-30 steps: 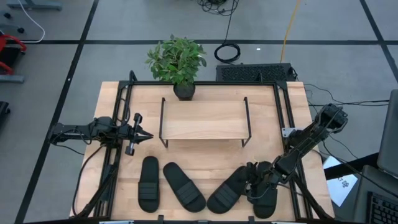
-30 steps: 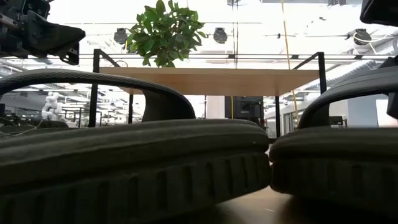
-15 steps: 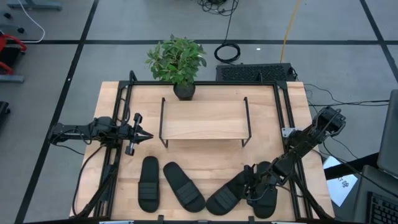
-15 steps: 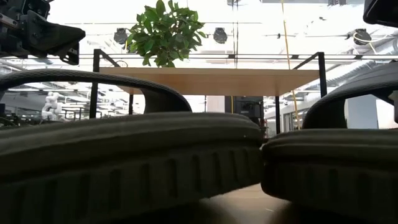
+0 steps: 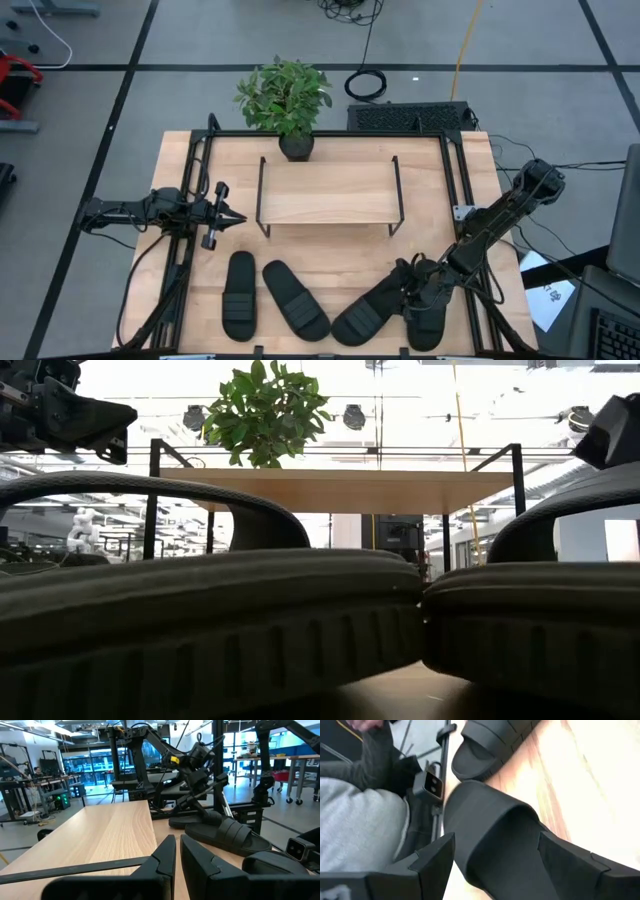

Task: Pick and place slides into the shelf
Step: Put the middle right black slide on the shelf

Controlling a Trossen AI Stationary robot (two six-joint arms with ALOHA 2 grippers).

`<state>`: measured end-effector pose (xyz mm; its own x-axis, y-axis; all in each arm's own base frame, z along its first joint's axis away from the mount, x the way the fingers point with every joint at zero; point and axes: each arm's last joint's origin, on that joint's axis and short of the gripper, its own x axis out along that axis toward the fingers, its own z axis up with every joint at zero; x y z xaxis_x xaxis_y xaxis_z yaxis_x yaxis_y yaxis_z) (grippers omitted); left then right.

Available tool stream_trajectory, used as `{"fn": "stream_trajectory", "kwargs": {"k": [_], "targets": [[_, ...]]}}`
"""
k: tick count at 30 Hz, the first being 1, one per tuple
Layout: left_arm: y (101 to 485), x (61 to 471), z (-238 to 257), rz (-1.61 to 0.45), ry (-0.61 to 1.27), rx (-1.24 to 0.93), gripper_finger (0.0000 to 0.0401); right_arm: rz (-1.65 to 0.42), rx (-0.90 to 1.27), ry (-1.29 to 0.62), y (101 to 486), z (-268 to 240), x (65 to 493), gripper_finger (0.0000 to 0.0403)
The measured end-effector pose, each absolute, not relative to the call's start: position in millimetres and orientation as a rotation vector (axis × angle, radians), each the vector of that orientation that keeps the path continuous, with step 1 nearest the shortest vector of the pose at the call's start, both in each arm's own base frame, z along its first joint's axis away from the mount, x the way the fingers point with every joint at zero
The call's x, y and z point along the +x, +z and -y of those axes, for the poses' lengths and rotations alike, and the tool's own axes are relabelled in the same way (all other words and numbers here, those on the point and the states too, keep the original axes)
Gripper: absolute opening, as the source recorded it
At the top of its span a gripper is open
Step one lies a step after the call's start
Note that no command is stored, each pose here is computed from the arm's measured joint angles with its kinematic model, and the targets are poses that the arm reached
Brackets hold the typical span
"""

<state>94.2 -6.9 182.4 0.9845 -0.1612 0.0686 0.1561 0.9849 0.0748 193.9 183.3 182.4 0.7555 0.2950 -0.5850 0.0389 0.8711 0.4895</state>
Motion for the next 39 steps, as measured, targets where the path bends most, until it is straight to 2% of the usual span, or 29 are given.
{"fn": "stream_trajectory", "kwargs": {"k": [19, 39], "targets": [[181.8, 94.3, 6.9, 0.068, -0.160, 0.069, 0.0033, -0.738, 0.609, 0.118, 161.7, -197.7, 198.2, 0.0279], [181.6, 94.3, 6.9, 0.066, -0.160, 0.069, 0.0033, -0.677, 0.557, 0.120, 155.1, -201.2, 205.2, 0.0279]]}}
